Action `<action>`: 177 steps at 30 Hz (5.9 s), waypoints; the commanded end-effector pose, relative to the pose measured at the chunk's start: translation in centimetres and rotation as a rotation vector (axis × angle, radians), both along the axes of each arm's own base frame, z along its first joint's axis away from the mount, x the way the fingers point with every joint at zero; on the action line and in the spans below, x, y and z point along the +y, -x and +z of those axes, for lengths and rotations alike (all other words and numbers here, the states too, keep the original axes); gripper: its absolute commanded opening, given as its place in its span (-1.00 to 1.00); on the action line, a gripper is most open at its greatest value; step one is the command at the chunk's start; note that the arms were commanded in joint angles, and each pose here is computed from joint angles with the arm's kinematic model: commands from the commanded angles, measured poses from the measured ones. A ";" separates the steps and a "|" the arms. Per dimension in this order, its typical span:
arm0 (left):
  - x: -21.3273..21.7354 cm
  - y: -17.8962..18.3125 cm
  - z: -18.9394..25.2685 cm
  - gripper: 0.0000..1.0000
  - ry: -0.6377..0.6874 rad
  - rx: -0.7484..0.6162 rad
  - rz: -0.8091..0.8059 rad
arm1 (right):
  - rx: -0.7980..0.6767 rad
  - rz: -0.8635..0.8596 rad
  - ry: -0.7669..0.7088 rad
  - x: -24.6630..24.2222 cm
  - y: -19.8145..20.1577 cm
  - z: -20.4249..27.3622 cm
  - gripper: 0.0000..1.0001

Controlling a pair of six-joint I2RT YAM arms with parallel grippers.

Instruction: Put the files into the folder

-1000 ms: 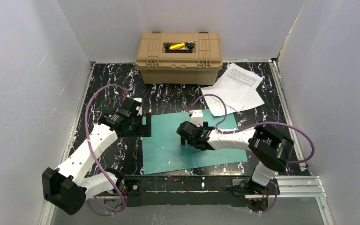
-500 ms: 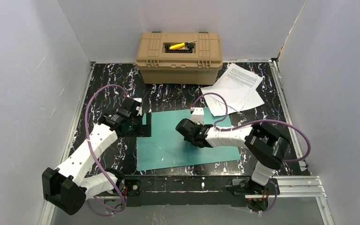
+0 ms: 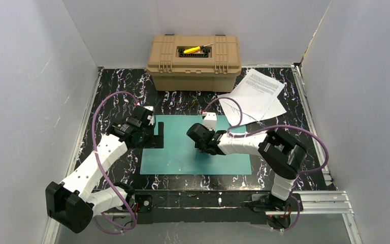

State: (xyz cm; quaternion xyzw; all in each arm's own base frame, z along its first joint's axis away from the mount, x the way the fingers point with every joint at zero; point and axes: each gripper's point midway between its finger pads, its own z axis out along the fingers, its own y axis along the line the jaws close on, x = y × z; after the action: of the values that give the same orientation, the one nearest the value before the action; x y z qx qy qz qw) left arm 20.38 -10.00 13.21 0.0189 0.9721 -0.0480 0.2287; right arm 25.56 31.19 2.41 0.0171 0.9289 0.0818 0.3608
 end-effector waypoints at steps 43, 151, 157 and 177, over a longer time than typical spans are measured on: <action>0.6 0.5 0.0 0.82 -0.013 -0.003 0.015 | 0.102 0.183 0.144 -4.1 0.8 1.5 0.37; 0.0 0.5 -0.1 0.86 0.003 0.010 -0.007 | -0.036 -0.456 -0.268 -27.2 -20.1 2.6 0.73; 0.0 0.5 -0.2 0.86 0.002 0.014 -0.008 | -0.016 -0.459 -0.263 -27.2 -19.6 1.7 0.73; 0.1 0.5 -0.4 0.86 -0.005 0.019 -0.006 | 0.001 -0.433 -0.384 -25.2 -20.3 -0.3 0.45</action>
State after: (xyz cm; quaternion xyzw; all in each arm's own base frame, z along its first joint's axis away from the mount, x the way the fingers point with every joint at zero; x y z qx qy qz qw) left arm 20.25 -10.21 13.23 0.0204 0.9722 -0.0547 0.2269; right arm 46.33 5.09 3.89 0.2776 0.8670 0.1556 0.3834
